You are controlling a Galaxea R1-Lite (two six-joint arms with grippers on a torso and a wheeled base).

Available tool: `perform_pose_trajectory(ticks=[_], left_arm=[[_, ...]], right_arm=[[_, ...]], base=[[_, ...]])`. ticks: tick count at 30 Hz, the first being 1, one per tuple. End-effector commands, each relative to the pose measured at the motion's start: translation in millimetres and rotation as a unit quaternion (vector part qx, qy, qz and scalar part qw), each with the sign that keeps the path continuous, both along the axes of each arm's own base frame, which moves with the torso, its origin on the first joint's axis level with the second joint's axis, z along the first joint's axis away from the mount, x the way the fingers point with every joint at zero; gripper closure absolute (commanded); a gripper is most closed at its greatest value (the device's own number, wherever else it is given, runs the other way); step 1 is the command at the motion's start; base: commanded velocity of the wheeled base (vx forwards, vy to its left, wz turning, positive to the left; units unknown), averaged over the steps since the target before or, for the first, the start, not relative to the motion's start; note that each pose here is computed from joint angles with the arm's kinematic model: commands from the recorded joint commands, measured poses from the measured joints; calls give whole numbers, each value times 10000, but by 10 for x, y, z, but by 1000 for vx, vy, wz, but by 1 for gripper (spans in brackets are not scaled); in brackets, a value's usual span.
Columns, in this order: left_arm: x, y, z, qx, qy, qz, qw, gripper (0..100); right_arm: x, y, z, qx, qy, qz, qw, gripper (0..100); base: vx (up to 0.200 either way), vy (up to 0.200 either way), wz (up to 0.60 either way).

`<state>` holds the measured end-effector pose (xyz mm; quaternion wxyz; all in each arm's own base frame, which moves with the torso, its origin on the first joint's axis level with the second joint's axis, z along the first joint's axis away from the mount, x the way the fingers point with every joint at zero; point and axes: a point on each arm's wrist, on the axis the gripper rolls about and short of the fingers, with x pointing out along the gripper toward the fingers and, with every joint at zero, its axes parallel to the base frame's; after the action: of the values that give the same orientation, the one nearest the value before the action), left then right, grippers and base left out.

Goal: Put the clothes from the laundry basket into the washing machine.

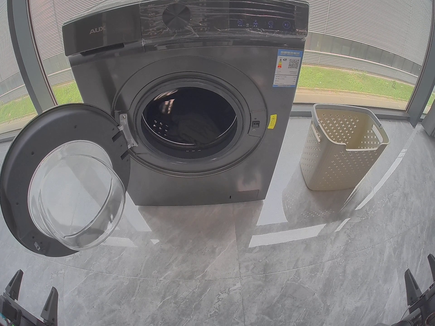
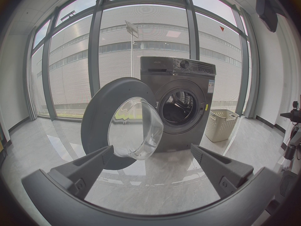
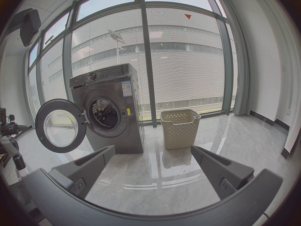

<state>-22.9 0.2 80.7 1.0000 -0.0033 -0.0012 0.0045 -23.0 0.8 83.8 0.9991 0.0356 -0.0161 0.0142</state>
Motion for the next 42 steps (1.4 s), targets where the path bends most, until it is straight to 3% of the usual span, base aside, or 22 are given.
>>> perform_pose_trajectory(ticks=[1,19,23,42], left_arm=[[1,0,-52,-5,12,9,10000,0],[1,-1,-52,2,12,-22,10000,0],[1,1,-52,-97,11,32,9999,0],[1,1,-52,-97,11,32,9999,0]], right_arm=[[-9,0,-14,0,-56,25,10000,0],[-7,2,-11,6,-95,71,9999,0],[-8,5,-10,3,-102,117,9999,0],[-6,4,-12,35,-101,96,9999,0]], base=[[0,0,0],[-33,0,0],[0,200,0],[0,179,0]])
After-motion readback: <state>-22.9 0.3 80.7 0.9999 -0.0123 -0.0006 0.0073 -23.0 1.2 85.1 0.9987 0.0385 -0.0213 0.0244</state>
